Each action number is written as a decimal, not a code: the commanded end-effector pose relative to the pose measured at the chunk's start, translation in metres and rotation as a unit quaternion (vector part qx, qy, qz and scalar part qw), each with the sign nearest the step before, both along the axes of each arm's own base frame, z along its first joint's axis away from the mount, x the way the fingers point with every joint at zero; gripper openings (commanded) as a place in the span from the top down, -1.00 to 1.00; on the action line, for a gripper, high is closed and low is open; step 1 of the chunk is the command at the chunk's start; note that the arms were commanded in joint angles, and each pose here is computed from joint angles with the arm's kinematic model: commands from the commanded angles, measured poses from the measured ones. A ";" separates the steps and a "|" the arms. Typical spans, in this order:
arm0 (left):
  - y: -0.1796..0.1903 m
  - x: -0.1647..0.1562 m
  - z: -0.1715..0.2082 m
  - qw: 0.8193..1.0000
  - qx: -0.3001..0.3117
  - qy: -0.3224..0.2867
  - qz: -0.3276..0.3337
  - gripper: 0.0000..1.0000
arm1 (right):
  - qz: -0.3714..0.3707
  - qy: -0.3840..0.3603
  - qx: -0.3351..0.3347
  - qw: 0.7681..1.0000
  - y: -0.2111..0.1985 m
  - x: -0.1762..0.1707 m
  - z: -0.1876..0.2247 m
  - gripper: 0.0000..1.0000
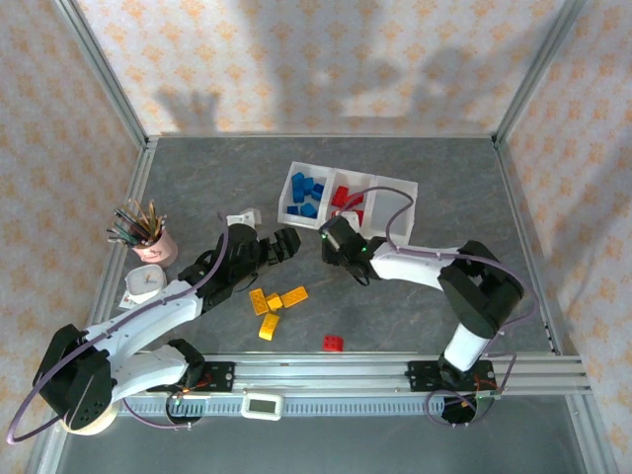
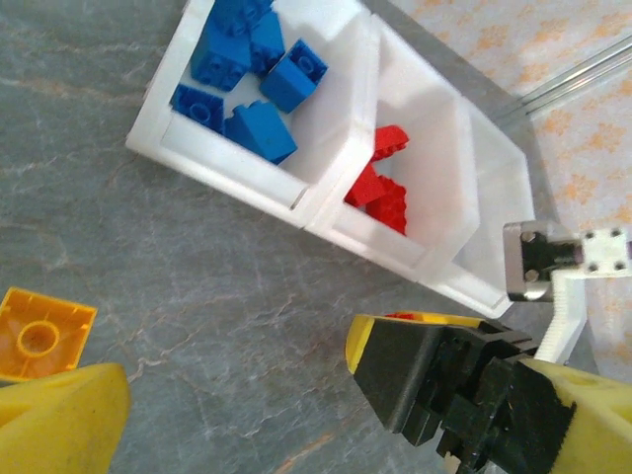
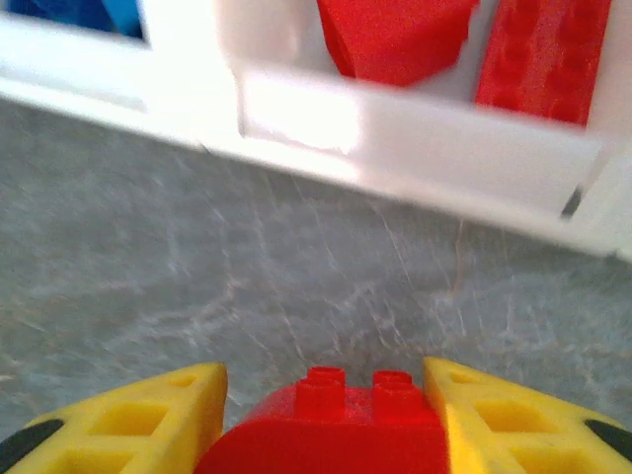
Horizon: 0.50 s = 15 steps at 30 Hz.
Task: Sort the legos into containers by color
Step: Pick up the lego from the center of the table, then place the lego in the container.
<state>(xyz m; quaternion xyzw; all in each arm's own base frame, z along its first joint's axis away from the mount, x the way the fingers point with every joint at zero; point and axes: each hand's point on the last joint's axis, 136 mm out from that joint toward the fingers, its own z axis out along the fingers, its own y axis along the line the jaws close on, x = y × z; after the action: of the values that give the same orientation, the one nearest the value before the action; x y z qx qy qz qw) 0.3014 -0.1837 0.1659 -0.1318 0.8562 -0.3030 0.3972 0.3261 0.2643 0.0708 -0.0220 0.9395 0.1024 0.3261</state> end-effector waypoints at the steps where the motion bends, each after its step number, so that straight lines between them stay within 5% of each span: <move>1: -0.001 0.008 0.015 1.000 0.021 -0.018 -0.001 -0.98 | -0.012 -0.051 -0.013 0.999 -0.005 0.021 0.046 0.00; 15: -0.002 0.034 0.039 0.998 0.045 -0.040 0.003 -0.98 | -0.078 -0.093 -0.046 0.992 -0.031 0.122 0.070 -0.02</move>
<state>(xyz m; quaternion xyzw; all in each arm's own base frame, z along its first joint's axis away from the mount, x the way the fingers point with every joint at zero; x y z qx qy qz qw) 0.3271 -0.1921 0.1963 -0.1044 0.8538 -0.2840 0.4237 0.4352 0.2448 0.1495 0.0322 0.9047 0.0741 0.4183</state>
